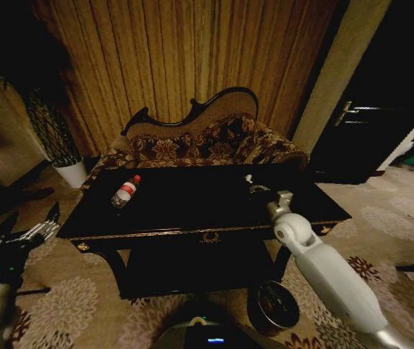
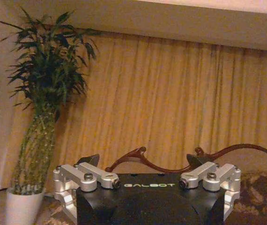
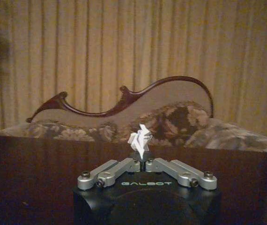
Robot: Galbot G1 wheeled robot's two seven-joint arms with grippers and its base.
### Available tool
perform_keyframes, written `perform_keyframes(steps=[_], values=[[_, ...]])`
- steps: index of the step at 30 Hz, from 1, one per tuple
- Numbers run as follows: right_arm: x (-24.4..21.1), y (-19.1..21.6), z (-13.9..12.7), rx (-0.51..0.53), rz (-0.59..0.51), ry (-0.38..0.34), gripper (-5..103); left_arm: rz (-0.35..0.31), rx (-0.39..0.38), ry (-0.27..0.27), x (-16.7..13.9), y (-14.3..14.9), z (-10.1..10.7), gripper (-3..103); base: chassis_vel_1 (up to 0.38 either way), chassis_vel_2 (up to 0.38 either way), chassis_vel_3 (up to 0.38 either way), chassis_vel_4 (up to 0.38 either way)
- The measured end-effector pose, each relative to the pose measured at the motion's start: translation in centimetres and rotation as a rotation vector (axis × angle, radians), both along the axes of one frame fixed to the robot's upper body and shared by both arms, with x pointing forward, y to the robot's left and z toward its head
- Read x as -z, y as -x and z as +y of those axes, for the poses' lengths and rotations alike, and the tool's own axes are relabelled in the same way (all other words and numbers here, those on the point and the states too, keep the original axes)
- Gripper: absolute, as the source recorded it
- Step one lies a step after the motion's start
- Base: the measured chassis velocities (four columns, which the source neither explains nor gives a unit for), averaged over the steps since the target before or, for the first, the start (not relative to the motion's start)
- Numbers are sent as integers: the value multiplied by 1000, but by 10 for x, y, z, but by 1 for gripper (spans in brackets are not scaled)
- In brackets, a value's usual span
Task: Move to the front of the table and place the trash on the table into the trash bin.
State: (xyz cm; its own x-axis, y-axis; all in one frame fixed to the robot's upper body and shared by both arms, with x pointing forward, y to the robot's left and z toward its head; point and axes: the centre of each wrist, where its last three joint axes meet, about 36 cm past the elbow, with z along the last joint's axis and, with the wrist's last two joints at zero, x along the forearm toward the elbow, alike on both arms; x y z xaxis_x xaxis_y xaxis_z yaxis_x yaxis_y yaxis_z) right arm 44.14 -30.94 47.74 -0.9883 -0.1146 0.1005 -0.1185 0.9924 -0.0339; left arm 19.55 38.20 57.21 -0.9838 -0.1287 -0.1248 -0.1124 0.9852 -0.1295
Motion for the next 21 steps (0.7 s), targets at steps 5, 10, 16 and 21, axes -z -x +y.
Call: perform_keyframes(steps=[5,10,16,21], values=[[2,23,-32,28,-2,-3,1,13,36,10,1,-6,13,100,0,0,0,0],[-22,46,-56,21,-10,-13,1,40,44,-6,3,-12,26,100,0,0,0,0],[-38,62,-60,19,-18,-19,1,68,47,-6,8,-17,33,100,0,0,0,0],[-35,76,-56,22,-9,-20,1,87,56,-4,10,-20,34,100,0,0,0,0]])
